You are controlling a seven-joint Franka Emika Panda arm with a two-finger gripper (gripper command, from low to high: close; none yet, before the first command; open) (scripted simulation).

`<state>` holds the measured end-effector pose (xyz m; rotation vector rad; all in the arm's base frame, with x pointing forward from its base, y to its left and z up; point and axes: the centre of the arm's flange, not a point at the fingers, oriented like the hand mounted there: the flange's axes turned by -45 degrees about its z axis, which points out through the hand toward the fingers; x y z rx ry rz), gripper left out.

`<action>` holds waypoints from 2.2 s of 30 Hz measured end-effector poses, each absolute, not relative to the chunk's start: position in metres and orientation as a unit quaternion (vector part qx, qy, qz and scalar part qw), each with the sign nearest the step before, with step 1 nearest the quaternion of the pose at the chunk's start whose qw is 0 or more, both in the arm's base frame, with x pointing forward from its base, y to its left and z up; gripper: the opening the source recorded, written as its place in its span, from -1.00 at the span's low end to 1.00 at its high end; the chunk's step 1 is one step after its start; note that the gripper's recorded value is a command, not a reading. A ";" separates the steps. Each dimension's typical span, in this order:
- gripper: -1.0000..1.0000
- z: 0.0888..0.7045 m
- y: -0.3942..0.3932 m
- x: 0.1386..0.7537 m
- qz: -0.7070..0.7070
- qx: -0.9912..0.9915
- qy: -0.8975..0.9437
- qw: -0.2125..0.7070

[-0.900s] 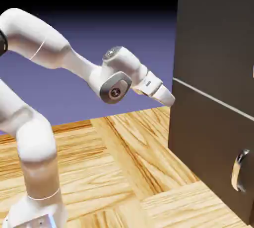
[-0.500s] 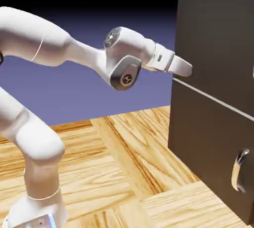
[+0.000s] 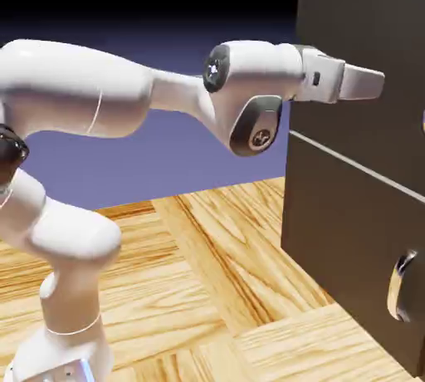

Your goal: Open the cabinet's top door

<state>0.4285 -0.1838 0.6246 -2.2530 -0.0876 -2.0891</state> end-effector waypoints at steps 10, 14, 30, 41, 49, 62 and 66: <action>0.00 0.590 -0.253 0.457 -0.707 -0.707 -0.013 0.013; 0.00 0.590 -0.253 0.492 -0.707 -0.707 -0.013 0.014; -1.00 0.590 -0.227 0.438 -0.706 -0.706 0.038 -0.039; -1.00 0.590 -0.202 0.389 -0.703 -0.703 0.078 -0.078; -1.00 0.590 -0.179 0.352 -0.699 -0.699 0.108 -0.108; -1.00 0.590 -0.132 0.294 -0.689 -0.688 0.161 -0.161; -1.00 0.590 -0.118 0.281 -0.686 -0.684 0.174 -0.179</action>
